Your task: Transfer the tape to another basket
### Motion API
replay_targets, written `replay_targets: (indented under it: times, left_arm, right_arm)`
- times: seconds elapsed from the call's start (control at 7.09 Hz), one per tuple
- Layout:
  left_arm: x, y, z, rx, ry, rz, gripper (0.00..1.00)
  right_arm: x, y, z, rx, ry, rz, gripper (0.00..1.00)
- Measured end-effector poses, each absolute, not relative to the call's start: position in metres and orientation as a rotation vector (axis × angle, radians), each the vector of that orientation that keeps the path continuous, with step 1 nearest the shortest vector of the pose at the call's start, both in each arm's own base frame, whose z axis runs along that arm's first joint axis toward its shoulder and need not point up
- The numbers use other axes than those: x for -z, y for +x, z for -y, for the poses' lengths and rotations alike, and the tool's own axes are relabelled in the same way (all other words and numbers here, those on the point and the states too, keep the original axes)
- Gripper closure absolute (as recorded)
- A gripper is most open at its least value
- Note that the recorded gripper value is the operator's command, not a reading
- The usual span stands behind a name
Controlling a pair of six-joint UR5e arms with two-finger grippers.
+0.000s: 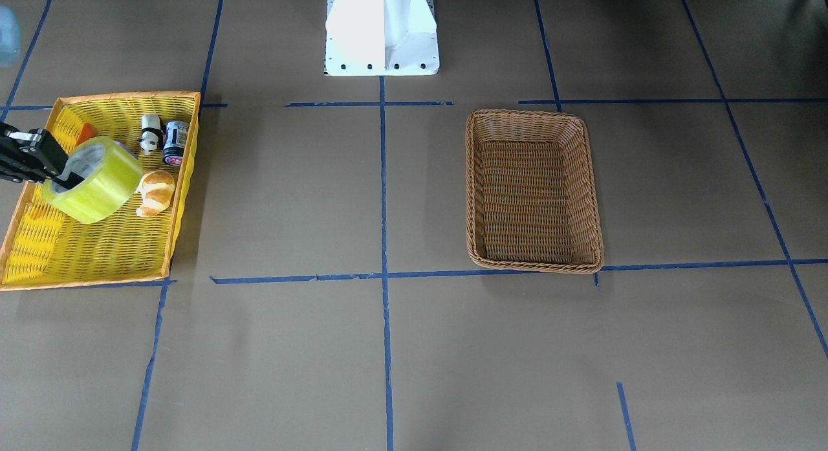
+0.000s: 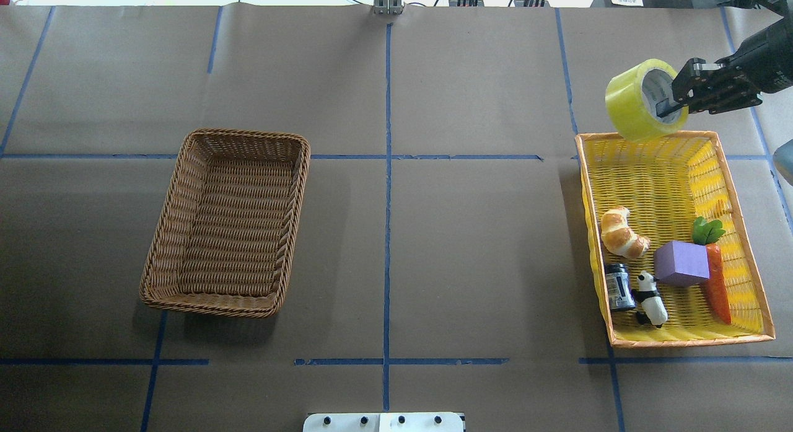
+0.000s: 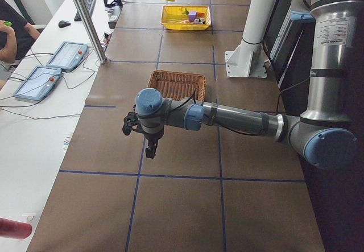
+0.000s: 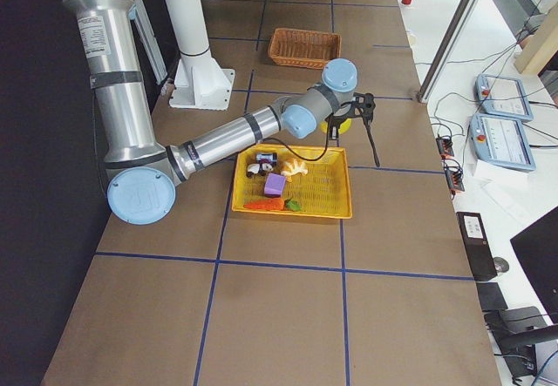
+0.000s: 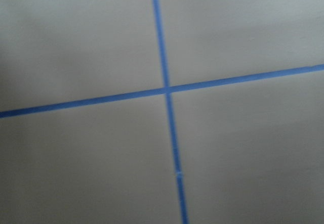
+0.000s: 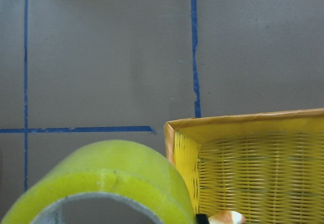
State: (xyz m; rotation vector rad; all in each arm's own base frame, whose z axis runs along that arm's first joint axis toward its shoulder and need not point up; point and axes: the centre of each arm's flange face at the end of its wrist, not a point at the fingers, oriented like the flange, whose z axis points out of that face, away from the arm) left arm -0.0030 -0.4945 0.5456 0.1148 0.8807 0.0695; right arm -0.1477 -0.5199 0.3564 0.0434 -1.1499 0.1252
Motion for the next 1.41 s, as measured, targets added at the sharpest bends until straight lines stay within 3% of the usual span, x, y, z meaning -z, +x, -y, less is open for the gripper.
replay_targets:
  times: [0.71, 1.13, 1.41]
  left_arm:
    - [-0.419, 0.194, 0.452, 0.191, -0.035, -1.212, 0.00]
    - [-0.363, 0.240, 0.441, 0.252, -0.138, -1.336, 0.00]
    - [-0.347, 0.246, 0.442, 0.259, -0.153, -1.359, 0.00]
  right_arm:
    - [-0.259, -0.196, 0.473, -0.144, -0.031, 1.258, 0.99]
    - [-0.196, -0.243, 0.448, -0.169, -0.011, 1.326, 1.00]
    - [-0.193, -0.292, 0.423, -0.232, 0.046, 1.496, 0.99]
